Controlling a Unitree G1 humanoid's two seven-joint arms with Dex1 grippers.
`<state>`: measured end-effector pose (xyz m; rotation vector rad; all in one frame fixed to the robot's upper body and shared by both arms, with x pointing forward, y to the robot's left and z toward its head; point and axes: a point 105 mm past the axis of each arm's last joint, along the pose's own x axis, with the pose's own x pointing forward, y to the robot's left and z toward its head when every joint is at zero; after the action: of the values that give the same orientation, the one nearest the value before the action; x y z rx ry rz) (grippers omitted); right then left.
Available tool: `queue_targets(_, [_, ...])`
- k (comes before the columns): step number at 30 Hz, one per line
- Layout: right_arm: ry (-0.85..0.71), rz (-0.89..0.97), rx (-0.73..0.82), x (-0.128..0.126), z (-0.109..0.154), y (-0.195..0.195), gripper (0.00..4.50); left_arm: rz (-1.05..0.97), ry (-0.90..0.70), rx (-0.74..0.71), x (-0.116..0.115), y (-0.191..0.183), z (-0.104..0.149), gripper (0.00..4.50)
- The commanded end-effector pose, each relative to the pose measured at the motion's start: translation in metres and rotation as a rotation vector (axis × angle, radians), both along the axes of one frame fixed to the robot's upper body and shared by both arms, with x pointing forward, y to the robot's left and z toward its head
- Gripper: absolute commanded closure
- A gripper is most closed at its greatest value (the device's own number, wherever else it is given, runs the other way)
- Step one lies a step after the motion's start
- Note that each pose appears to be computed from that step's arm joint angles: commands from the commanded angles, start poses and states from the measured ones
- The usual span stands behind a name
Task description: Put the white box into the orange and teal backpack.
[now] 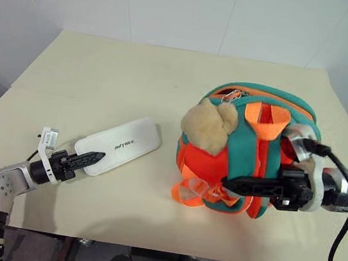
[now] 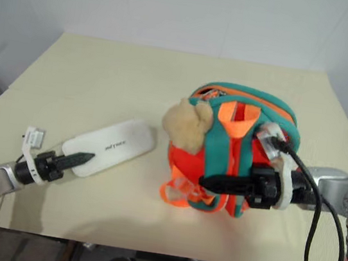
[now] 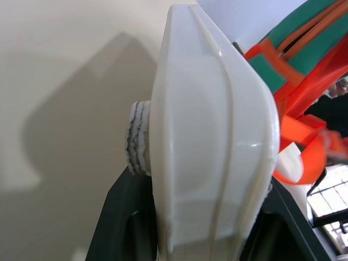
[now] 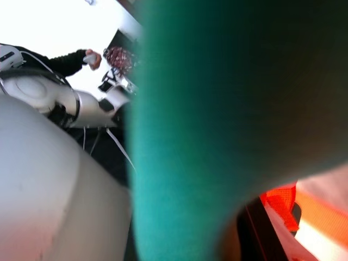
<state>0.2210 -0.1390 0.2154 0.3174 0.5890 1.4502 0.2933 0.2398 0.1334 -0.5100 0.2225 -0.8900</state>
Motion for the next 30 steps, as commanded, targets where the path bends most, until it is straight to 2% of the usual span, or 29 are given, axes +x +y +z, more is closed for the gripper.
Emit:
queue_targets(1, [-0.001,-0.002,-0.035,0.003,-0.003,-0.014,3.91,-0.013,-0.107,-0.008,-0.004,0.003,0.028,3.22])
queue_targets(10, [-0.007,-0.04,-0.087,0.016,-0.007,-0.039,3.91,-0.086,-0.2,0.005,-0.012,-0.008,0.054,3.22])
queue_targets(17, [-0.014,-0.03,-0.094,0.015,-0.015,-0.036,3.91,-0.18,-0.414,-0.009,-0.022,-0.027,0.109,3.22])
queue_targets(21, [-0.019,-0.03,-0.1,0.017,-0.019,-0.034,3.91,-0.267,-0.495,-0.035,-0.031,-0.042,0.131,3.22])
queue_targets(30, [-0.035,-0.01,-0.107,0.021,-0.023,-0.026,3.91,-0.493,-0.571,-0.015,-0.035,-0.09,0.145,3.22])
